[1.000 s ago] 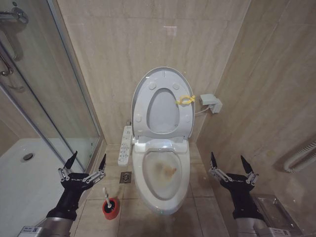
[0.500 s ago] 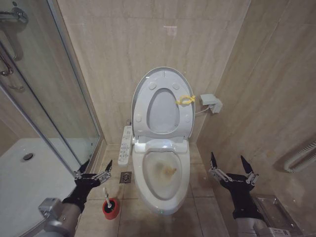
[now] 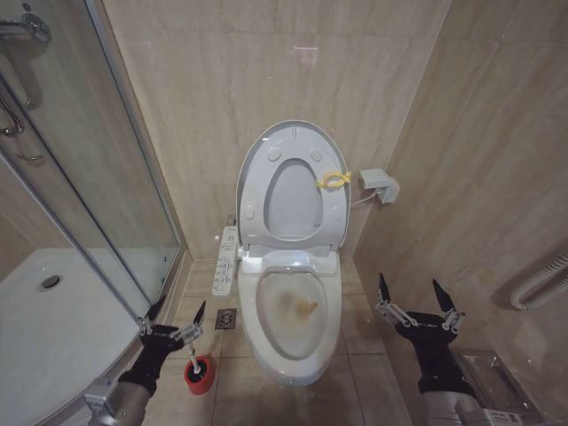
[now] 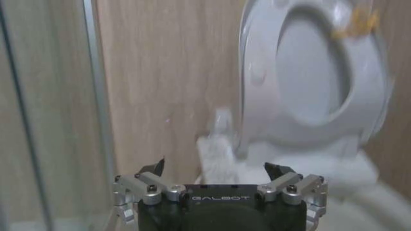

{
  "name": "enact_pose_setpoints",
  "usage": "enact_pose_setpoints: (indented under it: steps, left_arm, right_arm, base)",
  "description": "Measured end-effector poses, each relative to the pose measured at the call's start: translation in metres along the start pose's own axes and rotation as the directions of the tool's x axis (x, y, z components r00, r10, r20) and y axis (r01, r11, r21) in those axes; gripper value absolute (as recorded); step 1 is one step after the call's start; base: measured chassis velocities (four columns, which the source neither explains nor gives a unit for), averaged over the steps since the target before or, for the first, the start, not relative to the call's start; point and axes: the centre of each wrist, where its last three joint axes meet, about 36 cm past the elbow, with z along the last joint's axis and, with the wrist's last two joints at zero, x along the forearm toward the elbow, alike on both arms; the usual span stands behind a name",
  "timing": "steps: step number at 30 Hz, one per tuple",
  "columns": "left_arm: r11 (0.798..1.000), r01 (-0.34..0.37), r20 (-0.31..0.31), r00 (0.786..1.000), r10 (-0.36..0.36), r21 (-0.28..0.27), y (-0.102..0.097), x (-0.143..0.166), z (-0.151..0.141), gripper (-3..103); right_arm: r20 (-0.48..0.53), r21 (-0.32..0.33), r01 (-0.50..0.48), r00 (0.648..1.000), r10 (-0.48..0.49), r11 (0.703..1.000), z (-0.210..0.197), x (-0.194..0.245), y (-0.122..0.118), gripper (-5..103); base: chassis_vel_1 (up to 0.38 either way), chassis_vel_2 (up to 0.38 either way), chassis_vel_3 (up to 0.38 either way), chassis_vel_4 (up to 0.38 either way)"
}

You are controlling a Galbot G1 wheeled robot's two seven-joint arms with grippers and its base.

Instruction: Open the toilet lid, clean the toilet bowl with a toilet brush, close the toilet lid, and flush.

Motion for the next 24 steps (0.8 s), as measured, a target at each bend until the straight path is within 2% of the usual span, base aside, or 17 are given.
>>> enact_pose_setpoints:
  steps: [3, 4, 8, 9, 12, 17, 19, 21, 24]
  left_arm:
    - [0.999, 0.036, -0.053, 0.998, -0.037, -0.012, -0.001, 0.009, 0.042, 100]
    - [0.999, 0.036, -0.053, 0.998, -0.037, -0.012, -0.001, 0.009, 0.042, 100]
    - [0.998, 0.043, -0.093, 0.995, -0.047, -0.042, 0.003, 0.023, 0.102, 100]
    - [0.998, 0.043, -0.093, 0.995, -0.047, -0.042, 0.003, 0.023, 0.102, 100]
    - [0.999, 0.048, -0.127, 0.991, -0.05, -0.017, 0.007, 0.033, 0.138, 100]
    - [0.998, 0.064, -0.112, 0.992, -0.061, 0.023, 0.023, 0.026, 0.179, 100]
    - [0.998, 0.062, -0.103, 0.993, -0.059, 0.026, 0.026, 0.022, 0.183, 100]
    - [0.999, 0.038, -0.077, 0.996, -0.035, 0.032, 0.039, 0.007, 0.199, 100]
    - [0.999, 0.019, -0.073, 0.997, -0.016, 0.037, 0.05, -0.006, 0.208, 100]
  right_arm:
    - [0.0, 0.0, 0.0, 1.0, 0.0, 1.0, 0.0, 0.0, 0.0, 100]
    - [0.0, 0.0, 0.0, 1.0, 0.0, 1.0, 0.0, 0.0, 0.0, 100]
    - [0.0, 0.0, 0.0, 1.0, 0.0, 1.0, 0.0, 0.0, 0.0, 100]
    - [0.0, 0.0, 0.0, 1.0, 0.0, 1.0, 0.0, 0.0, 0.0, 100]
    - [0.0, 0.0, 0.0, 1.0, 0.0, 1.0, 0.0, 0.0, 0.0, 100]
    - [0.0, 0.0, 0.0, 1.0, 0.0, 1.0, 0.0, 0.0, 0.0, 100]
    - [0.0, 0.0, 0.0, 1.0, 0.0, 1.0, 0.0, 0.0, 0.0, 100]
    - [0.0, 0.0, 0.0, 1.0, 0.0, 1.0, 0.0, 0.0, 0.0, 100]
    - [0.0, 0.0, 0.0, 1.0, 0.0, 1.0, 0.0, 0.0, 0.0, 100]
  base:
    - [0.0, 0.0, 0.0, 0.0]
    - [0.0, 0.0, 0.0, 0.0]
    - [0.0, 0.0, 0.0, 0.0]
    - [0.0, 0.0, 0.0, 0.0]
    - [0.0, 0.0, 0.0, 0.0]
    - [0.0, 0.0, 0.0, 0.0]
    - [0.0, 0.0, 0.0, 0.0]
    - [0.0, 0.0, 0.0, 0.0]
    - [0.0, 0.0, 0.0, 0.0]
